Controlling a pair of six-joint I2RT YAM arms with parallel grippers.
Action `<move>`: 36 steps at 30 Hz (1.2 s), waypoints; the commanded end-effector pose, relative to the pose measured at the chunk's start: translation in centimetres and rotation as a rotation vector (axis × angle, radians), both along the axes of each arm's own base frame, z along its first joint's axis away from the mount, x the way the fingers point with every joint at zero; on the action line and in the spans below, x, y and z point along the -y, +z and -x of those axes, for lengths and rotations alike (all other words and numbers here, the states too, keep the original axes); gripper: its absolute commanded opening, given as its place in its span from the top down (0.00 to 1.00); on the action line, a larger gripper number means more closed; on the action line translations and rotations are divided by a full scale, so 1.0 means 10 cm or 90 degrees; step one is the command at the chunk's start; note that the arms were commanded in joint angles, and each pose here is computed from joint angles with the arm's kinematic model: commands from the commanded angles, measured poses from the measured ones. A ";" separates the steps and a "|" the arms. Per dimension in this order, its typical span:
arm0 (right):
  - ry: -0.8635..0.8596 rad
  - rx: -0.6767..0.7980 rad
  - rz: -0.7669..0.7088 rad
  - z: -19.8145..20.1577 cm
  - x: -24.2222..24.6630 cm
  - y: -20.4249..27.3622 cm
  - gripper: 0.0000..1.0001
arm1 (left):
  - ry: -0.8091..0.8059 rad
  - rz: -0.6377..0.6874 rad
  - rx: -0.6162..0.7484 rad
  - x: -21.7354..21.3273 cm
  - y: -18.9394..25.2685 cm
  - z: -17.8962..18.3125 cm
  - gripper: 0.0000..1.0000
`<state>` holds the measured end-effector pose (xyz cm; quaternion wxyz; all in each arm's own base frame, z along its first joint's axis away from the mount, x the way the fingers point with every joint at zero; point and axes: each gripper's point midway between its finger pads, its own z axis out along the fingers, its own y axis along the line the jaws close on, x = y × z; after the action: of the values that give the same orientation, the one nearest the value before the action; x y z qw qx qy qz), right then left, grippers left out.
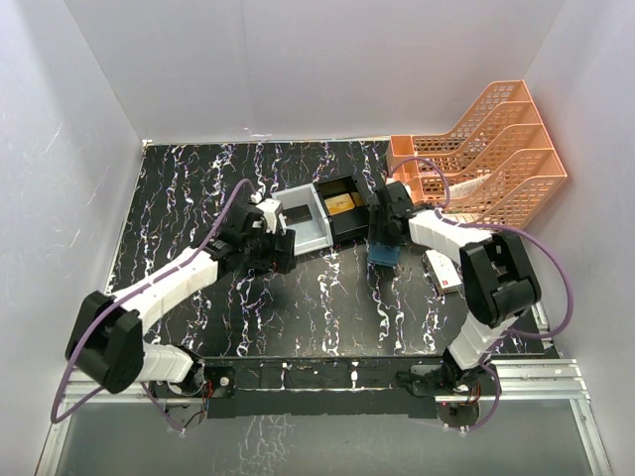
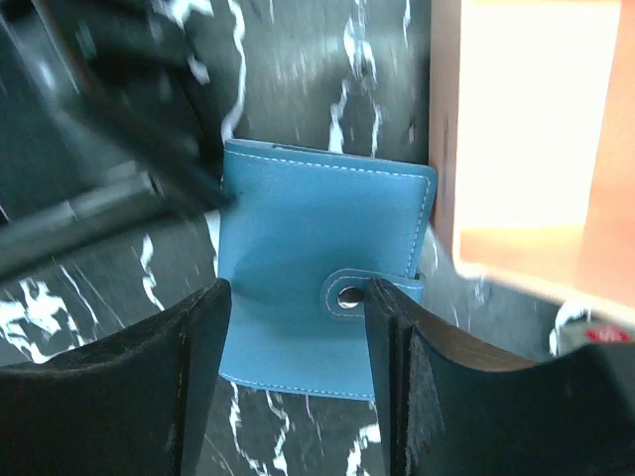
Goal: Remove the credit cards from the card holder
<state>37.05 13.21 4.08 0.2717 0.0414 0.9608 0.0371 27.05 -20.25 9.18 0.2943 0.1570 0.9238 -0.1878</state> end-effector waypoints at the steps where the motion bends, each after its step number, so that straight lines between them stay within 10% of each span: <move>1: -0.016 -0.035 0.010 0.51 0.07 -0.08 0.47 | 0.004 0.040 0.048 0.00 0.26 0.03 0.03; 10: 0.056 0.073 -0.067 0.89 -0.23 0.68 0.41 | 0.030 0.027 0.082 -0.13 0.36 0.03 0.01; 21: -0.179 0.158 0.049 0.69 0.42 0.81 0.11 | 0.232 0.076 0.164 -0.43 0.66 -0.13 0.01; 36: -0.070 0.000 -0.090 0.83 0.06 0.03 0.35 | 0.169 0.065 0.135 -0.34 0.64 -0.04 0.01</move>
<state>28.00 9.79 4.42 0.2686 0.1485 0.9516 0.0182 27.20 -16.37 13.86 0.4019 0.0345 0.9014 -0.1576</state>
